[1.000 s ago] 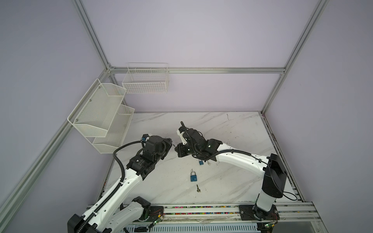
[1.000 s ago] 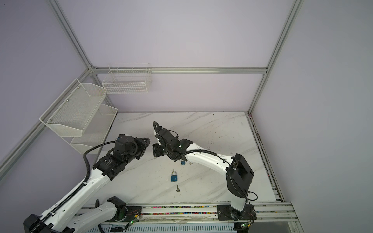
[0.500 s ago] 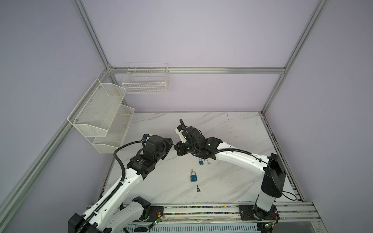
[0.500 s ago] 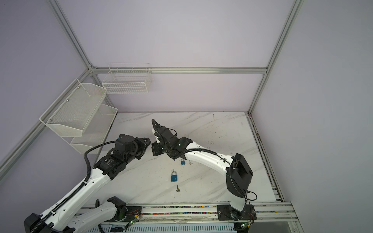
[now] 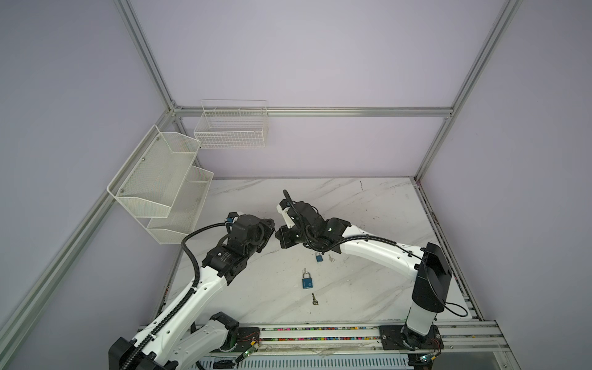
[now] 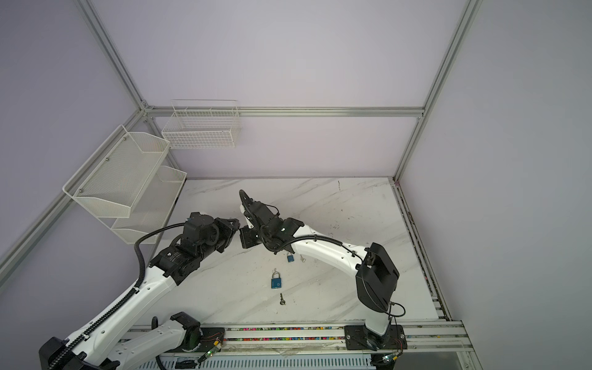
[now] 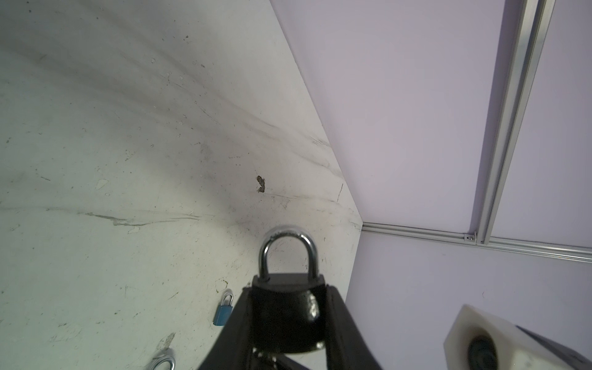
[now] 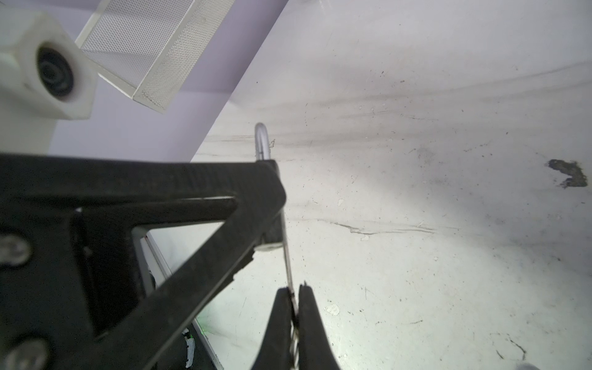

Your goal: Unlock with the key

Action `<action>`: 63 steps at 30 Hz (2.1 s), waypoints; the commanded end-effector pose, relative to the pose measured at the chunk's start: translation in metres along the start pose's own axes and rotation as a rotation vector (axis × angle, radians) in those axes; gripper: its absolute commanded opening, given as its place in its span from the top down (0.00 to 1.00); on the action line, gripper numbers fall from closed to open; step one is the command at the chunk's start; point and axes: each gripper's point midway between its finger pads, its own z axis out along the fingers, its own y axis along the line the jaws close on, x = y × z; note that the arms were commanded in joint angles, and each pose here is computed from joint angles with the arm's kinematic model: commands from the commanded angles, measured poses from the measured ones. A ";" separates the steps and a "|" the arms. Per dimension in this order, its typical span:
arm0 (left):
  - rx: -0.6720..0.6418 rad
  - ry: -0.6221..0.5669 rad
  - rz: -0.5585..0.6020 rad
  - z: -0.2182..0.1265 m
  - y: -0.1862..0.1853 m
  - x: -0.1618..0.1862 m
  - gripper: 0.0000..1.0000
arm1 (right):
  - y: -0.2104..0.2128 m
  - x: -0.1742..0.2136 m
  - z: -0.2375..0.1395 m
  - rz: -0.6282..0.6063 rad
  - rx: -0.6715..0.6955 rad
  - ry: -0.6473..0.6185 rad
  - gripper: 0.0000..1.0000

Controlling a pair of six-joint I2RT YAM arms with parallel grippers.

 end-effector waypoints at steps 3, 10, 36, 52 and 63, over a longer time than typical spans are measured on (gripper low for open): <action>0.017 -0.010 -0.010 0.003 0.001 -0.002 0.98 | 0.011 -0.010 -0.014 -0.045 -0.006 -0.020 1.00; 0.014 -0.014 -0.004 0.003 0.000 -0.003 0.98 | 0.010 -0.011 -0.020 -0.066 0.007 -0.023 1.00; 0.002 -0.015 -0.001 0.002 0.001 -0.003 0.98 | 0.018 -0.020 -0.027 -0.091 0.005 -0.056 1.00; 0.022 -0.006 0.000 -0.002 -0.005 -0.003 0.98 | 0.011 -0.022 -0.020 -0.090 0.042 -0.060 1.00; 0.041 0.004 -0.005 -0.002 -0.011 -0.002 0.98 | 0.012 -0.020 -0.012 -0.086 0.034 -0.050 1.00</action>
